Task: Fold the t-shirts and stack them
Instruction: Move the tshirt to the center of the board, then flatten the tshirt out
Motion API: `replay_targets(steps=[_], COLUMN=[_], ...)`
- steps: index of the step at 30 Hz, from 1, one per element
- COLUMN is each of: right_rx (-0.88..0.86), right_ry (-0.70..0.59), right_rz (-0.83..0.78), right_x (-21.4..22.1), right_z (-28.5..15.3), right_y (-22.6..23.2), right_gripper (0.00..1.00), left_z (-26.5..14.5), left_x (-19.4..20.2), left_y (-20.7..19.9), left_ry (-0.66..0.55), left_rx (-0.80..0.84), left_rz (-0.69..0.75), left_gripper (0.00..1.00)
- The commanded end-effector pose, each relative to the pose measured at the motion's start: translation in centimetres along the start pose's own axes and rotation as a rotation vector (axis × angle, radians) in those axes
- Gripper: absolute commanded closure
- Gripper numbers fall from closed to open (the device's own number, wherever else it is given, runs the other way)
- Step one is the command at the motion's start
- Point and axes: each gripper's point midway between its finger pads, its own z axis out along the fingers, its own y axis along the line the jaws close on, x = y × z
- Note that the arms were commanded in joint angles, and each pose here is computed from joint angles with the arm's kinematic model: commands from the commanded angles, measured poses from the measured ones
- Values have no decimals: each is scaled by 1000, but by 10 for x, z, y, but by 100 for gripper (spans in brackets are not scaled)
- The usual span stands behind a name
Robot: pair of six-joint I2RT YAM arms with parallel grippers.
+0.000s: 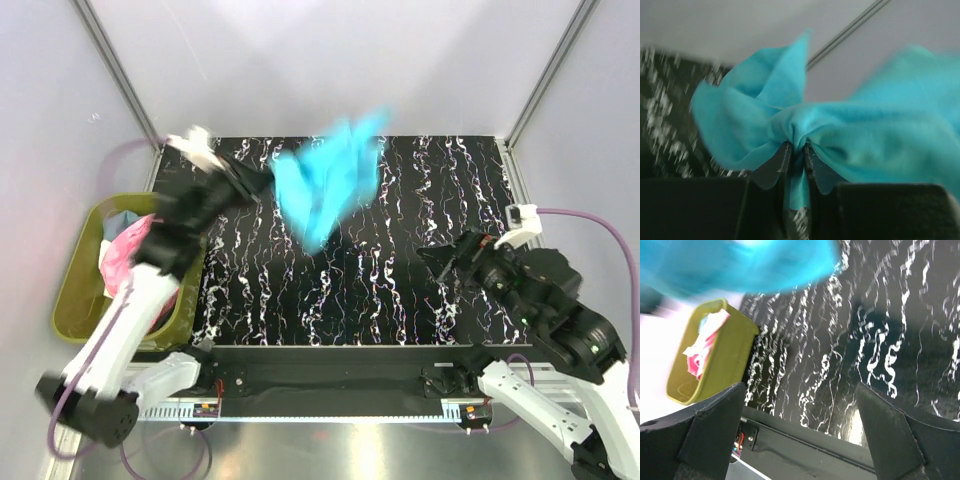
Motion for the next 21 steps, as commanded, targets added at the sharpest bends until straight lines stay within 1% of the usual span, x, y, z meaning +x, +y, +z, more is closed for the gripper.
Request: replay_targets(steps=[1,2,3,4,6,7,8,9,10,11,12,13,14,15,16,17,18,19,20,21], right_rx=[76,103,127,160,268,313,380,400,416,406,400,397,434,461,458,482,474,488,470,471], right_ry=[54,68,83,102,127,145,156,148,149,134,130,110,116,121,108,157,172,212,193,194], right_rz=[48,59,65,73,105,106,111,113,108,89,71,54,13,4,5,12,31,54,100,108], right_x=[16,20,25,33,45,54,61,61,63,60,58,50,50,46,33,36,35,42,30,30], right_z=[22,27,30,34,44,51,61,69,78,98,109,121,146,158,172,198,212,232,245,256], right_y=[-12,-16,-21,-29,-48,-58,-69,-72,-75,-72,-70,-68,-75,-82,-79,-99,-106,-121,-135,-142], right_gripper=[0,0,0,0,0,0,0,0,0,0,0,2,3,6,9,17,22,25,31,33], left_z=[14,10,1,-10,-23,-25,-27,-26,-24,-20,-18,-14,-14,-15,-18,-19,-22,-22,-30,-33], left_x=[132,157,181,202,216,215,214,210,206,206,211,211,216,227,235,242,255,261,271,276], left_y=[111,136,161,191,212,212,210,206,199,191,189,183,183,183,184,184,178,177,184,189], left_ry=[341,403,466,525,544,534,524,504,501,505,522,531,552,596,621,638,677,680,705,711], left_rx=[-221,-286,-364,-483,-560,-572,-580,-589,-588,-568,-567,-559,-564,-566,-567,-560,-526,-514,-529,-551], left_rz=[-78,-95,-109,-107,-70,-46,-18,38,59,71,101,104,107,120,126,132,135,133,134,126], left_gripper=[63,51,46,39,34,26,23,21,19,19,19,19,20,20,21,21,21,22,22,23])
